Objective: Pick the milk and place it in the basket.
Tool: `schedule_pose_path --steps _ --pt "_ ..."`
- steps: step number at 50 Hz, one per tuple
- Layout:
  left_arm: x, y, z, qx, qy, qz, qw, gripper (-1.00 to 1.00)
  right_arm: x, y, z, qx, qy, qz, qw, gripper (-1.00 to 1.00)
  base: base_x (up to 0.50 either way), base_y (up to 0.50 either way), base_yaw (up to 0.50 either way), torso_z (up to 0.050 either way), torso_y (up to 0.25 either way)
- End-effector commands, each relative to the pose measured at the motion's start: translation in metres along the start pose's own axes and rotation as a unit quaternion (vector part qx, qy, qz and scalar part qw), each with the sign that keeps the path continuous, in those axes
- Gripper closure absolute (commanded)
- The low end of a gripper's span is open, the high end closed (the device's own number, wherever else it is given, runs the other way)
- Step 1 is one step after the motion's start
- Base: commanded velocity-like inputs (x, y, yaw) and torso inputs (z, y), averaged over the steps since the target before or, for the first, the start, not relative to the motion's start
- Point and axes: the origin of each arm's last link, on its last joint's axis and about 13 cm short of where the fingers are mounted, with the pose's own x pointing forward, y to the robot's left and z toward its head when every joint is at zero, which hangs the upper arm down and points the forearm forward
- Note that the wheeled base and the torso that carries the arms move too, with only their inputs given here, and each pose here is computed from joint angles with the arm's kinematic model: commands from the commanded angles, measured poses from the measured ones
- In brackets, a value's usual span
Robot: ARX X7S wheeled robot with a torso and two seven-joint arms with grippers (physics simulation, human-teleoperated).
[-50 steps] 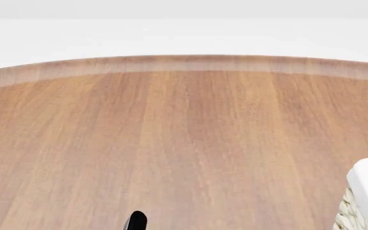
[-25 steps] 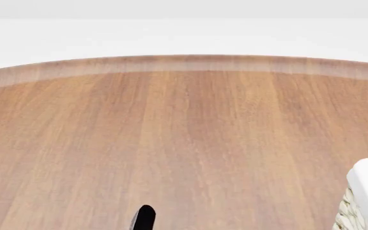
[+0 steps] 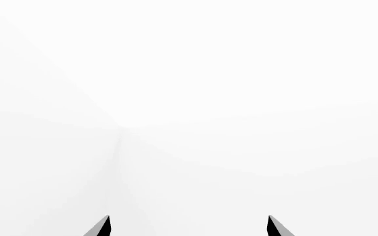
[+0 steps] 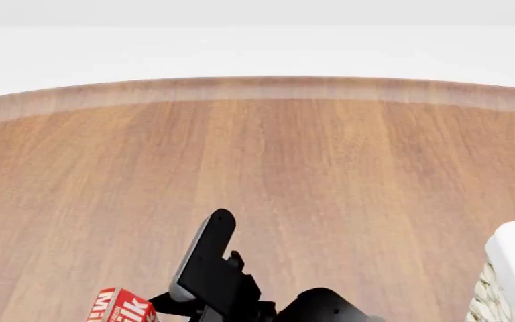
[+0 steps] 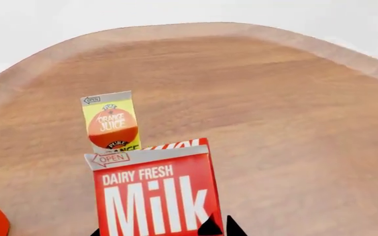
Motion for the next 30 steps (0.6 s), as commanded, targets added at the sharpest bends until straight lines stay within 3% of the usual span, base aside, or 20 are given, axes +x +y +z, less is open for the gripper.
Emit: schedule_pose_path --steps 1,18,30 --pt "0.001 0.002 0.001 -0.005 -0.015 0.003 1.0 -1.0 -0.01 -0.004 0.052 -0.033 -0.081 -0.057 0.995 1.0 0.0 0.0 0.0 0.0 0.0" --pt "0.001 0.001 0.001 -0.005 -0.015 0.004 1.0 -1.0 -0.035 -0.001 0.079 -0.018 -0.138 -0.158 0.977 1.0 0.0 0.0 0.0 0.0 0.001" --pt "0.003 0.002 0.001 -0.005 -0.015 0.005 1.0 -1.0 -0.057 0.003 0.084 -0.004 -0.168 -0.236 0.957 1.0 0.0 0.0 0.0 0.0 0.001"
